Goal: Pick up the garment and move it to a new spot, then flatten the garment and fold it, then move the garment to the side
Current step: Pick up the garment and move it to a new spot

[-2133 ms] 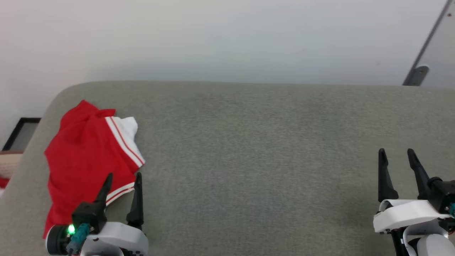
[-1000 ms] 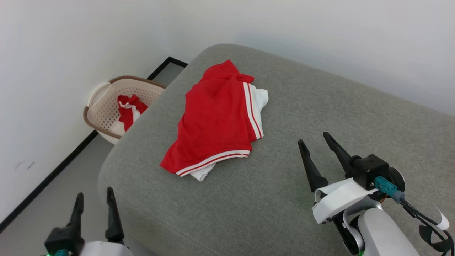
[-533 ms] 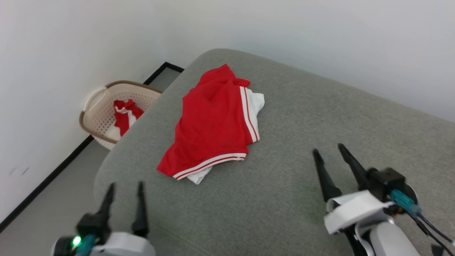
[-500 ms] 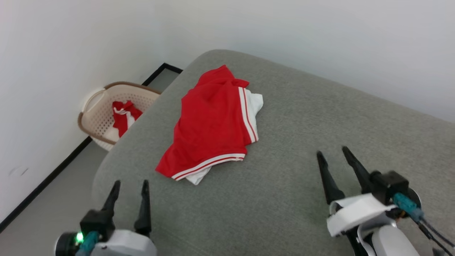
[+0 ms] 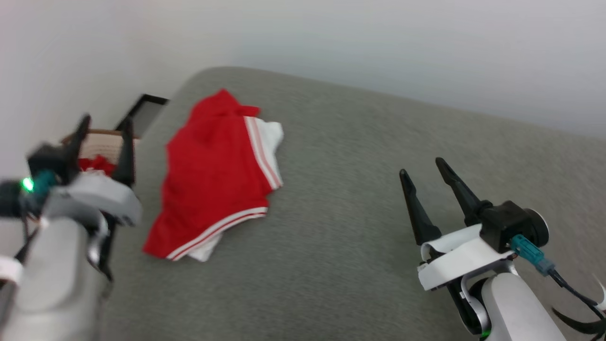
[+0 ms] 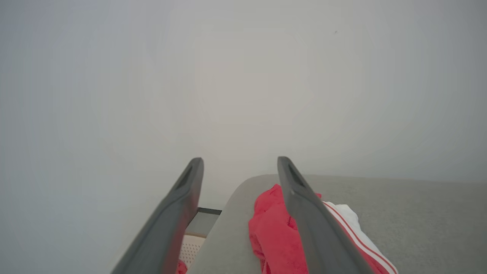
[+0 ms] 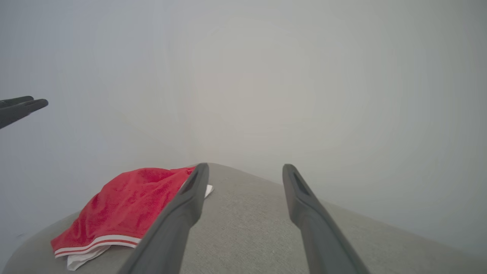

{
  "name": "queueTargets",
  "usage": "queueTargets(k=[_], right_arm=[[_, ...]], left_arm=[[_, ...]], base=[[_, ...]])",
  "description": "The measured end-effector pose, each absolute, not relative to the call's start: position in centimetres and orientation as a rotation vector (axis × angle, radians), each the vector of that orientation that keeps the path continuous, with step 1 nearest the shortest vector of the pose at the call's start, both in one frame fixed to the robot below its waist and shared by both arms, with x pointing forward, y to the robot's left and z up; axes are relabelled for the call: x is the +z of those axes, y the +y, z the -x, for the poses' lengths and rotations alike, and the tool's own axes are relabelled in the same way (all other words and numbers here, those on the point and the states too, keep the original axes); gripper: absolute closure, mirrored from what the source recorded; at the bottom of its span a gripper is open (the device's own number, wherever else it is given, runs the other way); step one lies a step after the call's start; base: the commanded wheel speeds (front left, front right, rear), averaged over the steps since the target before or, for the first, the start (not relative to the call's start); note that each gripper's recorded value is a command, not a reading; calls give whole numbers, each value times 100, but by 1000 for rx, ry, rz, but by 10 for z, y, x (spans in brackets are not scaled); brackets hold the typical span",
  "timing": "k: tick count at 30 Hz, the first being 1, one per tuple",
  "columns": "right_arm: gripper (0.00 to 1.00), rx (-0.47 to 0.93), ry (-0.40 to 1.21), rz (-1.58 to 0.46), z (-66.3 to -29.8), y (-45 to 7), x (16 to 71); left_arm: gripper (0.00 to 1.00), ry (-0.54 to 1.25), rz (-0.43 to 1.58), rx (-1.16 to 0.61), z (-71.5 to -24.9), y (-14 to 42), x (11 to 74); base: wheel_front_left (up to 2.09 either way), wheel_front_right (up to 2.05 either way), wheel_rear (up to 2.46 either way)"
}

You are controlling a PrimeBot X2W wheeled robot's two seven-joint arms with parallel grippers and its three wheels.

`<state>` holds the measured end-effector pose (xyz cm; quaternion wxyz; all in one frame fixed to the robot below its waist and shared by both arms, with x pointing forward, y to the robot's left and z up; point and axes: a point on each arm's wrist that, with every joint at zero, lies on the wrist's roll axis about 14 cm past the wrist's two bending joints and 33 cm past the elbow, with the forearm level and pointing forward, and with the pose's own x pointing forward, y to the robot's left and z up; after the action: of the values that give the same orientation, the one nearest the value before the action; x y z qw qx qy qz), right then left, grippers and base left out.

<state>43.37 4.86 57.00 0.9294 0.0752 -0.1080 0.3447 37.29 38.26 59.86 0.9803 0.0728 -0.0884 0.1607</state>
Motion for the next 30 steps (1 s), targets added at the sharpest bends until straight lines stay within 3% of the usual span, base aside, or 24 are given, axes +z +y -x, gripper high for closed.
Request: queueTargets(k=[5,10,15,20,30], right_arm=[[0,636,-192,-155,-446,21,554],[0,568,-140,-156,-456,-5,529],[0,529,-121,-152,-465,-22,517],[0,503,-97,-148,-472,-34,503],[0,434,-24,-143,-484,-60,467]], left_arm=[[0,-41,-192,263,-435,387,595],[0,308,-56,213,-485,372,529],[0,665,88,181,-497,363,467],[0,910,168,127,-498,347,421],[0,1056,265,60,-517,320,361]], base=[[0,0,0],[0,0,0],[0,0,0],[0,0,0],[0,0,0]])
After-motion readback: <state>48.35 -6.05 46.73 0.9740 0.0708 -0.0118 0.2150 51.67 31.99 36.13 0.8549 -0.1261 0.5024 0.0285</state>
